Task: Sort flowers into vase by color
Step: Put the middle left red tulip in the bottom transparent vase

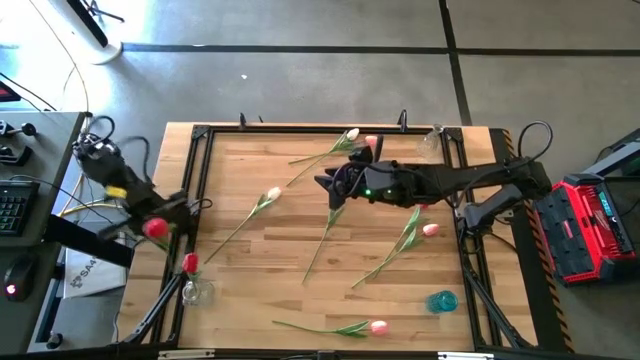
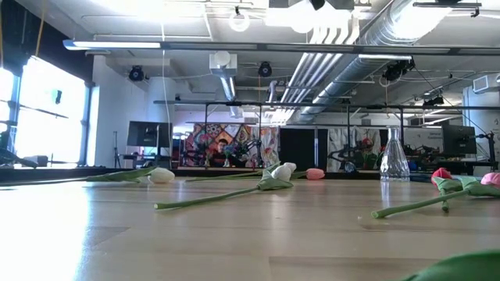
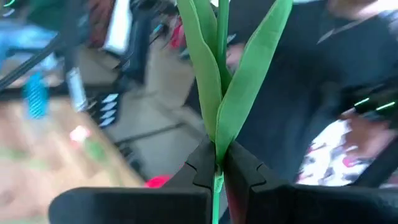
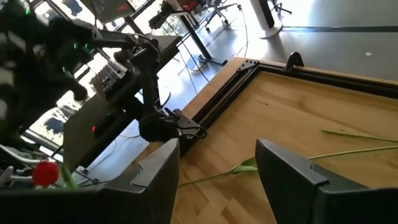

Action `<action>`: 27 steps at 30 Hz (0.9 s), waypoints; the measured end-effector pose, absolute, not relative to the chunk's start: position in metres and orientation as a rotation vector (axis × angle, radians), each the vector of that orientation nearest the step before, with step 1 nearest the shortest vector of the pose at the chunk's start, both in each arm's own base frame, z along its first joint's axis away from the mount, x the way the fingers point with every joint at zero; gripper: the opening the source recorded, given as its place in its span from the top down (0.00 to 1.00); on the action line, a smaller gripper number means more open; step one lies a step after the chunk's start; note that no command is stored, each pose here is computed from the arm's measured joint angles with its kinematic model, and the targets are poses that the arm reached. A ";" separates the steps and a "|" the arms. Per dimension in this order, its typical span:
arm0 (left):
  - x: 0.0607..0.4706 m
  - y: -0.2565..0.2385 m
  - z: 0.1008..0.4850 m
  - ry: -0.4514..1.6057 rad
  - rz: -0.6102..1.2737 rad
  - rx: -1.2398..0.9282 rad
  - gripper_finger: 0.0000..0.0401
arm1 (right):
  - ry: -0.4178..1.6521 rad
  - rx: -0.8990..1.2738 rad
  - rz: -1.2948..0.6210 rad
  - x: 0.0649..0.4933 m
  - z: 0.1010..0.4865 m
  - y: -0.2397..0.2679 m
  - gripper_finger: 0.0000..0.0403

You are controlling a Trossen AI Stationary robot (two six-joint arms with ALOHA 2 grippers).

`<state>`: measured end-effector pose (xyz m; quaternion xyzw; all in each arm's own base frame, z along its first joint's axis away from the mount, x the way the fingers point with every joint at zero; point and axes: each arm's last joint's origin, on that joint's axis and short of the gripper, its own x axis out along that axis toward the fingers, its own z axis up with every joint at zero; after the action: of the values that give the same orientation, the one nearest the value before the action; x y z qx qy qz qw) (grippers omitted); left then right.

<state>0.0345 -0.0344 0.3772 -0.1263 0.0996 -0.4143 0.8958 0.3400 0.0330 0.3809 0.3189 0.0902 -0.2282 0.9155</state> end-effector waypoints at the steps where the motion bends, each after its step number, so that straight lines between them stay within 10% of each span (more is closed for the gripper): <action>1: 0.031 -0.033 0.381 0.181 -0.898 -0.292 0.99 | 0.187 0.658 -0.466 0.340 0.381 0.035 0.51; 27: 0.065 -0.061 0.318 0.236 -0.953 -0.236 0.96 | 0.253 0.756 -0.496 0.327 0.371 0.075 0.49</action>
<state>0.0650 -0.0610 0.3185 -0.1129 0.1132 -0.4566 0.8752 0.3272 0.0745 0.3707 0.3642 0.1219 -0.2388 0.8919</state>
